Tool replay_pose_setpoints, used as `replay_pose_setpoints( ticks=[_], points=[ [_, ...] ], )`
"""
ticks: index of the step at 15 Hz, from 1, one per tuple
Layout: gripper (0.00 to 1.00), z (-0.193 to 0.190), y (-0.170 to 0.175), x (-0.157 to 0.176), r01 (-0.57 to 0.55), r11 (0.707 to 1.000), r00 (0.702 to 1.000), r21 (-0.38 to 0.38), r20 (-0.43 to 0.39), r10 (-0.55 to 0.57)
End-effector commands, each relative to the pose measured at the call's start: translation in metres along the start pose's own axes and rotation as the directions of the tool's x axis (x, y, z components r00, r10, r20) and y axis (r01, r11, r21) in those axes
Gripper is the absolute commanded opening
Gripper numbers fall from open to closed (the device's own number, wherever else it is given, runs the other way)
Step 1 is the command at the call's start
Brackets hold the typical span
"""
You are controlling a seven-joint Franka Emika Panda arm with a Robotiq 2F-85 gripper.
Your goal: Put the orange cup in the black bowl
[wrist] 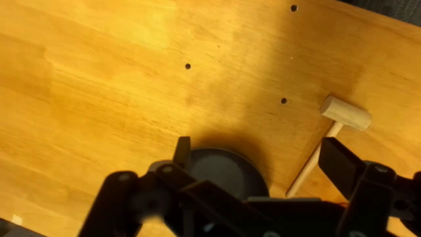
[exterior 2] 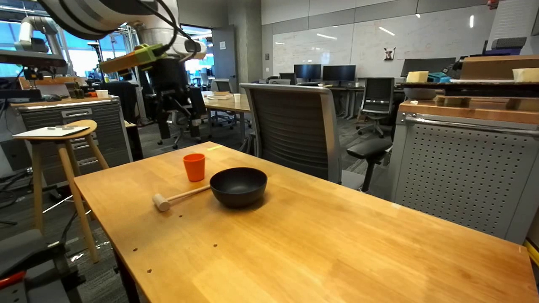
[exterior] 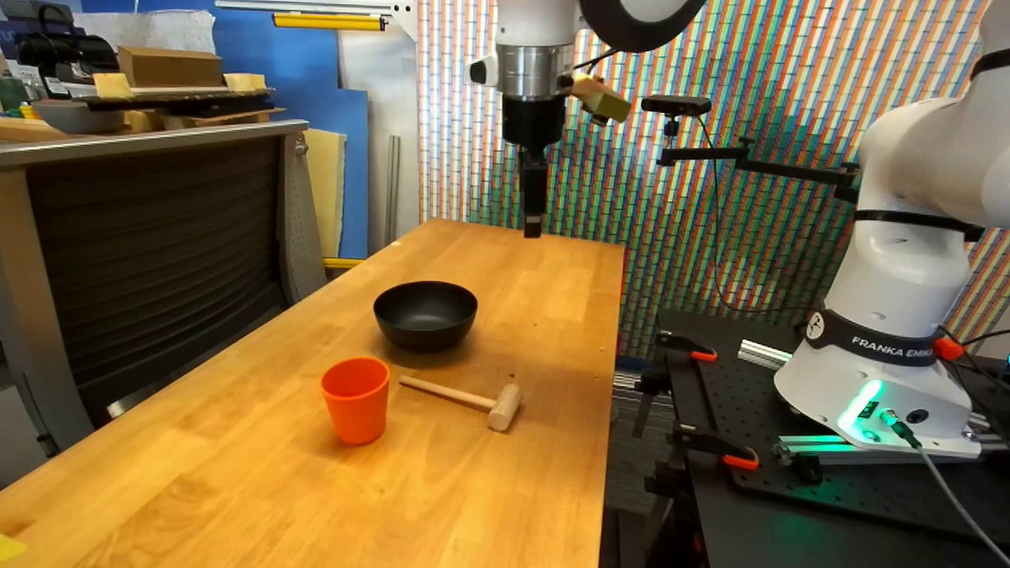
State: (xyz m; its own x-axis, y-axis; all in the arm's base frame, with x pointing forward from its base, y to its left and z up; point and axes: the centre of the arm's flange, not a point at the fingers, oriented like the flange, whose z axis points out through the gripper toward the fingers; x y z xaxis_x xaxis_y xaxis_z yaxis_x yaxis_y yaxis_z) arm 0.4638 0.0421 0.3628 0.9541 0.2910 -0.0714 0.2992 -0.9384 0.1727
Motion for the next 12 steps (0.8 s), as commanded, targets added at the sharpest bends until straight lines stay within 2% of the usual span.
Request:
replay_pose_setpoints(
  ticks=[1,7,12],
  points=[
    [1.0,0.013,-0.02,0.092,0.126,0.992,0.991,-0.016,0.045,-0.125],
    [1.0,0.043,-0.07,0.196,0.271,0.96,0.96,-0.064,0.096,-0.264],
    [1.0,0.064,-0.094,0.259,0.35,0.937,0.925,-0.02,0.169,-0.342]
  ],
)
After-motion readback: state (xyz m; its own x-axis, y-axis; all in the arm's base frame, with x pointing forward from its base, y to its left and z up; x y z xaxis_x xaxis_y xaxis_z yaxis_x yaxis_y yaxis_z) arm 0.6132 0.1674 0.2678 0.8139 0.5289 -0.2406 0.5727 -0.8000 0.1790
